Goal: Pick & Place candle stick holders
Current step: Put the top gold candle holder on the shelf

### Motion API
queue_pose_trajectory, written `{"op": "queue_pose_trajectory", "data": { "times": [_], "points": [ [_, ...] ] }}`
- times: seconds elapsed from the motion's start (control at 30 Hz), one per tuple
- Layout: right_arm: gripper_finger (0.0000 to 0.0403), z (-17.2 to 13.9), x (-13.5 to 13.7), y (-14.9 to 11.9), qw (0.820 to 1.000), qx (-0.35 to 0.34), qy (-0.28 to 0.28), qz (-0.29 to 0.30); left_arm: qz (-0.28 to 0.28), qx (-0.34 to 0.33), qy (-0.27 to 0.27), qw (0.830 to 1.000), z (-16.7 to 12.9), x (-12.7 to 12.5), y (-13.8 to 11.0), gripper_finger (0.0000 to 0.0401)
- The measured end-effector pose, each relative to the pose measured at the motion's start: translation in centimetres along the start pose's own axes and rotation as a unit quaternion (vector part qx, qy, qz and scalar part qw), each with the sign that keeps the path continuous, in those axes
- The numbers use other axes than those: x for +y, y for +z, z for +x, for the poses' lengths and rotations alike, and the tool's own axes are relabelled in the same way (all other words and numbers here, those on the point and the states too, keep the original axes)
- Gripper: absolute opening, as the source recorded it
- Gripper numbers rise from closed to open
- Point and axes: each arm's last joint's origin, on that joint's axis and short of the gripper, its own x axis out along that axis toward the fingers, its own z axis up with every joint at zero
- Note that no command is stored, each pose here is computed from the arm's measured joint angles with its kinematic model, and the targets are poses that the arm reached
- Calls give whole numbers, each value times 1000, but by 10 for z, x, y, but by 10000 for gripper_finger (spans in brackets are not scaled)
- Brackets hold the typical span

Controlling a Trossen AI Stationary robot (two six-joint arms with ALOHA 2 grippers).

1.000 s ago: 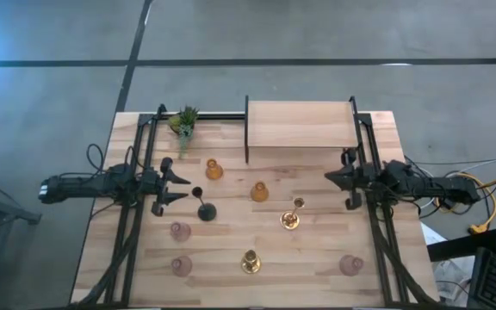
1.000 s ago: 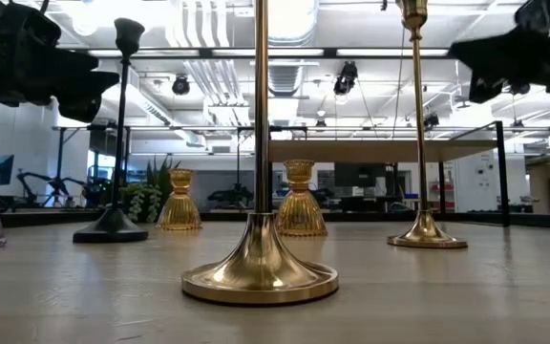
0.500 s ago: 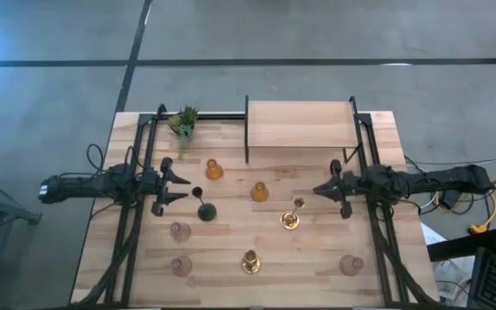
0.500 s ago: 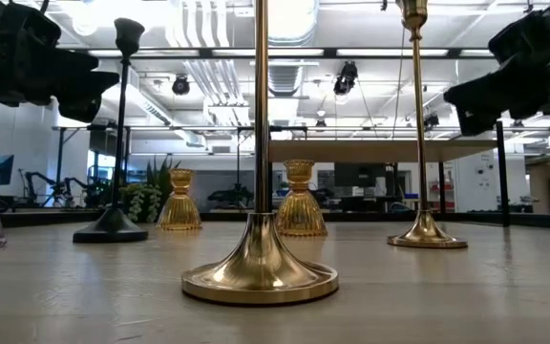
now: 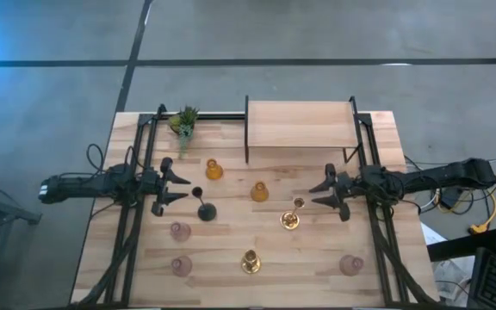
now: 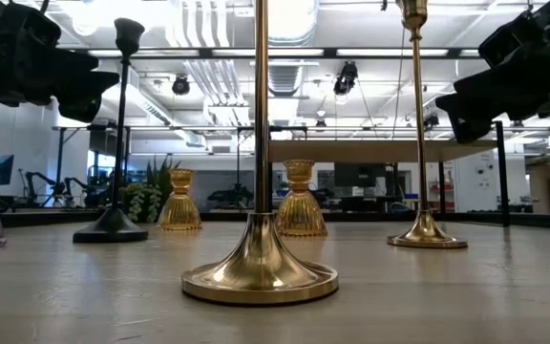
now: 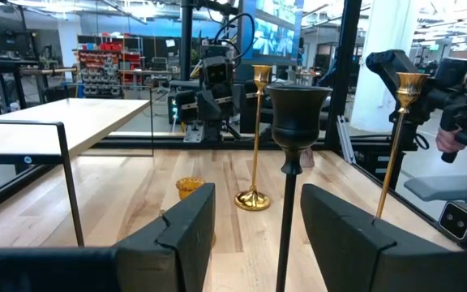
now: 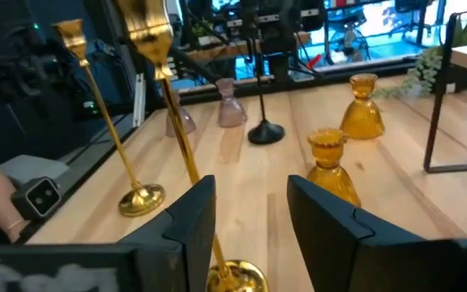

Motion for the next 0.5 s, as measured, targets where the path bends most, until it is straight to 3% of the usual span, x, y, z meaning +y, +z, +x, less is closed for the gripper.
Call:
{"op": "queue_pose_trajectory", "data": {
  "times": [0.5],
  "points": [
    [128,43,18,27,997,59,39,-31,0,0,0,1000,0,0,0,188]
  ]
}}
